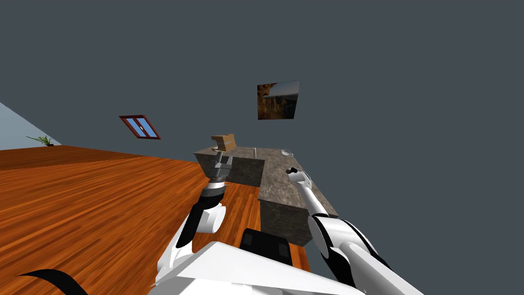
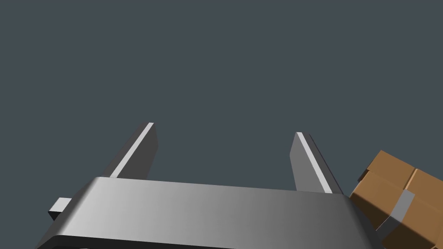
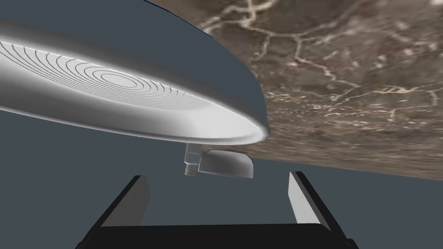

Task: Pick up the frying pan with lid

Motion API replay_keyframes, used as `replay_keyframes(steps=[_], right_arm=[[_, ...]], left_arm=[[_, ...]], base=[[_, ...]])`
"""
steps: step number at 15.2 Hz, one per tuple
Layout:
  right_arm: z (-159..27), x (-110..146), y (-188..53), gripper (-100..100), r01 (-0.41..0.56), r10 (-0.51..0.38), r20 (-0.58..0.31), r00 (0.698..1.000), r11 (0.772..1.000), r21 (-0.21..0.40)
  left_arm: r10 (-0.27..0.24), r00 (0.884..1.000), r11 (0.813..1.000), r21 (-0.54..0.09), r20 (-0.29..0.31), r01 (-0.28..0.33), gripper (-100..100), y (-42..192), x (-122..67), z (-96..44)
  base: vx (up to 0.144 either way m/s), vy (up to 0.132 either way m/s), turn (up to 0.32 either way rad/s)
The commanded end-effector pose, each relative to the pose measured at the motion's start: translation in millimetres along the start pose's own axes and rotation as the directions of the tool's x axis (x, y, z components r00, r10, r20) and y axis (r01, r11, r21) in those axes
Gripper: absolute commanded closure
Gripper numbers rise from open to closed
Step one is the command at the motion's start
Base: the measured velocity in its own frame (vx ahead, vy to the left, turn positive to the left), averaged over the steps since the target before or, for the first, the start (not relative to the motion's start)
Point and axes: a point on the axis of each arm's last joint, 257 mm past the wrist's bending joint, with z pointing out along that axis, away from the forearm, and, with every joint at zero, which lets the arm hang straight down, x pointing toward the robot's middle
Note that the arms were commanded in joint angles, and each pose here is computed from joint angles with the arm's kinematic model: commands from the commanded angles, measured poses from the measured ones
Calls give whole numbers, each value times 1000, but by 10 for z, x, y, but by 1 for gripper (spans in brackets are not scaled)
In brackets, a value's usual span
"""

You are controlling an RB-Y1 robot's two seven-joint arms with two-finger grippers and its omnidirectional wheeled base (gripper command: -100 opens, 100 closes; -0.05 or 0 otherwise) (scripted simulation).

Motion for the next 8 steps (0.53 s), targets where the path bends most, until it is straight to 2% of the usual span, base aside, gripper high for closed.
replay_keyframes(steps=[1, 2, 3, 6, 8], right_arm=[[17, 55, 10, -100, 28, -28, -31, 999, 1000, 5], [17, 31, 27, -100, 81, -80, -65, 995, 997, 13], [33, 96, 35, -100, 86, -85, -83, 993, 996, 12], [21, 66, 82, -100, 175, -171, -146, 974, 984, 14], [28, 171, 82, -100, 196, -191, -179, 965, 981, 10]], left_arm=[[0, 1000, 1000, 0, 0, 0, 0, 0, 0, 0], [0, 1000, 1000, 0, 0, 0, 0, 0, 0, 0], [0, 1000, 1000, 0, 0, 0, 0, 0, 0, 0], [0, 1000, 1000, 0, 0, 0, 0, 0, 0, 0], [0, 1000, 1000, 0, 0, 0, 0, 0, 0, 0]], base=[[4, 15, -9], [3, 14, -28], [5, 16, -21], [8, 21, -24], [6, 18, -13]])
